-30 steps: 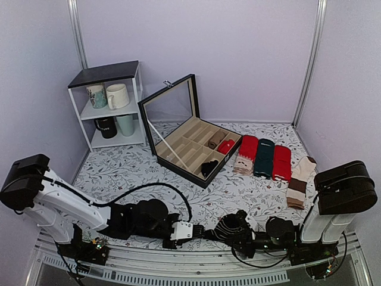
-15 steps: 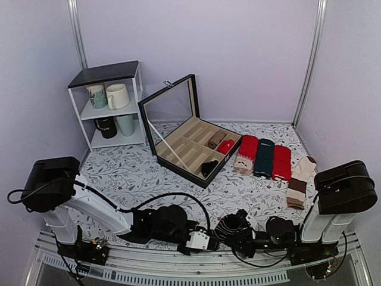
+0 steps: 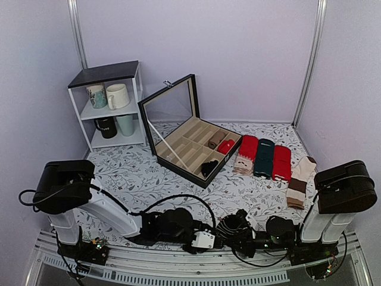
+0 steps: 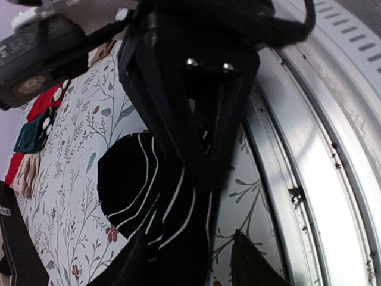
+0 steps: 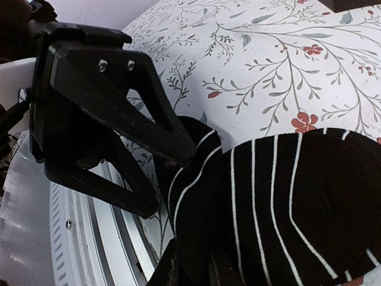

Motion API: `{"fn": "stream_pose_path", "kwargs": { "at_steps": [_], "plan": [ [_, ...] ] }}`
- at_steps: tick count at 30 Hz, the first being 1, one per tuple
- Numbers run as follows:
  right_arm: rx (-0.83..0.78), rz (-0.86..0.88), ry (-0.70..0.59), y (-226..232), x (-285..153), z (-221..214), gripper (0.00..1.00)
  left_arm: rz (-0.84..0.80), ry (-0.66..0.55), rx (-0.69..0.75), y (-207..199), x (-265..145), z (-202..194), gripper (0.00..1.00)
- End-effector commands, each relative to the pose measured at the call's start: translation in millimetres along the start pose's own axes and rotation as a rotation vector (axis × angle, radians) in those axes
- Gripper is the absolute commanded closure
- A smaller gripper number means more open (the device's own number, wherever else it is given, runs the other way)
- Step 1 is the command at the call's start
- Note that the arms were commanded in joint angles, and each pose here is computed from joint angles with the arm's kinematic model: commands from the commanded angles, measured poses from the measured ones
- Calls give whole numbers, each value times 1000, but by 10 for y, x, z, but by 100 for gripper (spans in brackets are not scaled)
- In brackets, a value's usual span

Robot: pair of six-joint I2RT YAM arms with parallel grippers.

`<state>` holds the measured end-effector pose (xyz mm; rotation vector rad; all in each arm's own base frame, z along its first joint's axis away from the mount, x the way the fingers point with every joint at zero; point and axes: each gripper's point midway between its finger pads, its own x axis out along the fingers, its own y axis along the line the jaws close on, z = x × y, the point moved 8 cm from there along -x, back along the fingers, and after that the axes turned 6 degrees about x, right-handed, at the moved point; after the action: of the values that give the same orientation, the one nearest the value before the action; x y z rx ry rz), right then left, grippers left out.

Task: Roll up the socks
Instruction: Roll the sock at the corner of the board.

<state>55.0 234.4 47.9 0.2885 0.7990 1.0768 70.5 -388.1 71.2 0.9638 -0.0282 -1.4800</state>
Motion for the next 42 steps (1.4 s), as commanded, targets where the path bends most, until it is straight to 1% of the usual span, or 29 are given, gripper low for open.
{"fn": "stream_pose_path", "kwargs": {
  "at_steps": [1,3,4,6,7,9,10,12,13,16,19,21,23,26,29,36,37,39,40,42],
  "plan": [
    [6,-147,276,-317,-118,-464,86,61,-58,-2,95,-73,129,50],
    [7,-150,276,-322,-119,-466,86,74,-58,-10,126,-95,139,40],
    [8,-149,275,-320,-118,-464,86,77,-43,-11,141,-85,135,38],
    [8,-149,275,-321,-114,-460,86,90,-4,-24,162,-58,111,30],
    [8,-148,277,-321,-113,-462,86,105,2,-28,168,-61,97,22],
    [8,-147,278,-322,-113,-463,86,132,-24,-34,159,-112,84,5],
    [9,-147,278,-321,-116,-463,86,132,-50,-38,145,-147,90,1],
    [12,-146,277,-320,-114,-460,86,97,-77,-40,118,-165,111,0],
    [13,-147,277,-322,-114,-459,87,59,-81,-30,81,-153,117,3],
    [12,-145,277,-320,-111,-457,86,-16,-30,-24,64,-19,123,22],
    [13,-145,277,-321,-110,-456,87,-56,-3,-19,27,76,88,37],
    [14,-146,277,-323,-114,-456,87,-68,-5,-22,29,102,90,43],
    [15,-146,277,-322,-114,-455,87,-73,6,-28,41,125,71,46],
    [14,-146,278,-323,-115,-458,87,-81,24,-47,62,144,10,57],
    [16,-146,278,-323,-111,-456,87,-90,38,-66,52,142,-46,59],
    [18,-145,278,-323,-111,-454,87,-65,59,-88,87,171,-98,60],
    [17,-145,279,-324,-111,-455,87,-66,59,-91,89,172,-101,63],
    [20,-146,282,-327,-113,-461,87,-74,53,-95,84,169,-94,75],
    [20,-147,282,-327,-112,-462,87,-77,52,-98,86,166,-94,77],
    [21,-147,280,-330,-113,-458,87,-83,46,-101,83,162,-86,87]
  ]
}}
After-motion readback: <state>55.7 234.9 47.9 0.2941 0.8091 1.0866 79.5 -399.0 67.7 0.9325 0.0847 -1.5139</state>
